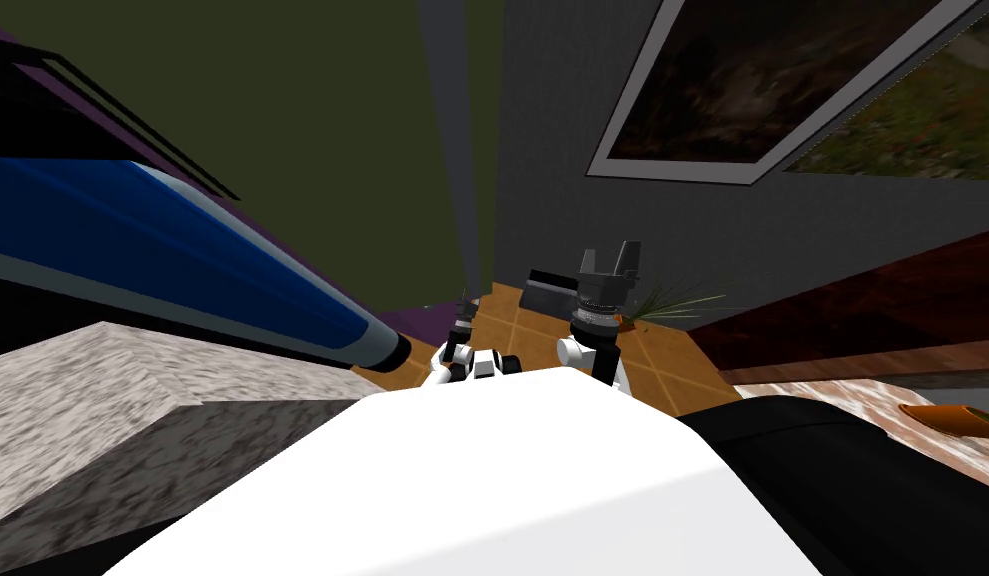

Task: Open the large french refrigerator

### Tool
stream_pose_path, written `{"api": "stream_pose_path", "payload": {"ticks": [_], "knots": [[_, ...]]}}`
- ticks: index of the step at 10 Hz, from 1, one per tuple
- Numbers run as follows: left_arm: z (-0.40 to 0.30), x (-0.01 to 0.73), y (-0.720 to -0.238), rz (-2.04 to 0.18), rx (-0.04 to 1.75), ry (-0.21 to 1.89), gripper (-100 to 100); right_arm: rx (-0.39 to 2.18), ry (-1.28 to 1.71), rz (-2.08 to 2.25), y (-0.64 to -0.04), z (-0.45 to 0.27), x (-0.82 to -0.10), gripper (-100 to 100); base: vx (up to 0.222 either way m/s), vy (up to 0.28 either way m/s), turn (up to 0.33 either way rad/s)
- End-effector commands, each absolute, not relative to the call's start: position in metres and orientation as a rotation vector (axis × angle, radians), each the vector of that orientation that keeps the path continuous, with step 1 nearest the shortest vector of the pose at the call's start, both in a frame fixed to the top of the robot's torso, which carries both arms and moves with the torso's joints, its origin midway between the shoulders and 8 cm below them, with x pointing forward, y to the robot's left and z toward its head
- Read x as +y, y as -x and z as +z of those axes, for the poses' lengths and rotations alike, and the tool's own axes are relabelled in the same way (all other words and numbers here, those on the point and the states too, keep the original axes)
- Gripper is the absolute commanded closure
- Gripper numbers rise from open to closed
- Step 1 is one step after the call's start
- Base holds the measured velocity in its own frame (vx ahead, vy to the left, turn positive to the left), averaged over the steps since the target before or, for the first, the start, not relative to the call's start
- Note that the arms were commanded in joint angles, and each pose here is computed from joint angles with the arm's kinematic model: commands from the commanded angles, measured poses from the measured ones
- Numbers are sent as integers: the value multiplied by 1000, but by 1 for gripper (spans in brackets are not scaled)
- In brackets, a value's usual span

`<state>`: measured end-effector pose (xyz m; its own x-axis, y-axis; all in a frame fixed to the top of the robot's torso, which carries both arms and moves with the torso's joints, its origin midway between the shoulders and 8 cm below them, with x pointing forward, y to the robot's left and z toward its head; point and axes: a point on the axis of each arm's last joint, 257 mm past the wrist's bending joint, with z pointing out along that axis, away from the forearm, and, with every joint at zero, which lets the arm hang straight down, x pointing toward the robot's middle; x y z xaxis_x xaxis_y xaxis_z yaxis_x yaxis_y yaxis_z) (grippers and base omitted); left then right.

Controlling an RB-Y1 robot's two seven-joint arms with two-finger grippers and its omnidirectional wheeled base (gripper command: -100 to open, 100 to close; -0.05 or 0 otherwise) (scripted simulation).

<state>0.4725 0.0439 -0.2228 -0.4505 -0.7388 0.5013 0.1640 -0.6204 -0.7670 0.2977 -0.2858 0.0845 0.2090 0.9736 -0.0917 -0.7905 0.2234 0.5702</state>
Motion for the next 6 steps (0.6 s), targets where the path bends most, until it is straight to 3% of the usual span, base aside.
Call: {"api": "stream_pose_path", "payload": {"ticks": [1, 3, 6], "knots": [[-218, 89, -480, -2007, 785, 1192, -100, 486, -450, 1286, -298, 84, -286, 0, -45, 38, -473], [-217, 108, -483, -1969, 750, 1199, -100, 486, -450, 1285, -298, 84, -286, 0, -30, 29, -246], [-213, 146, -486, -1894, 683, 1213, -100, 486, -450, 1285, -298, 84, -286, 0, -34, 29, -347]]}}
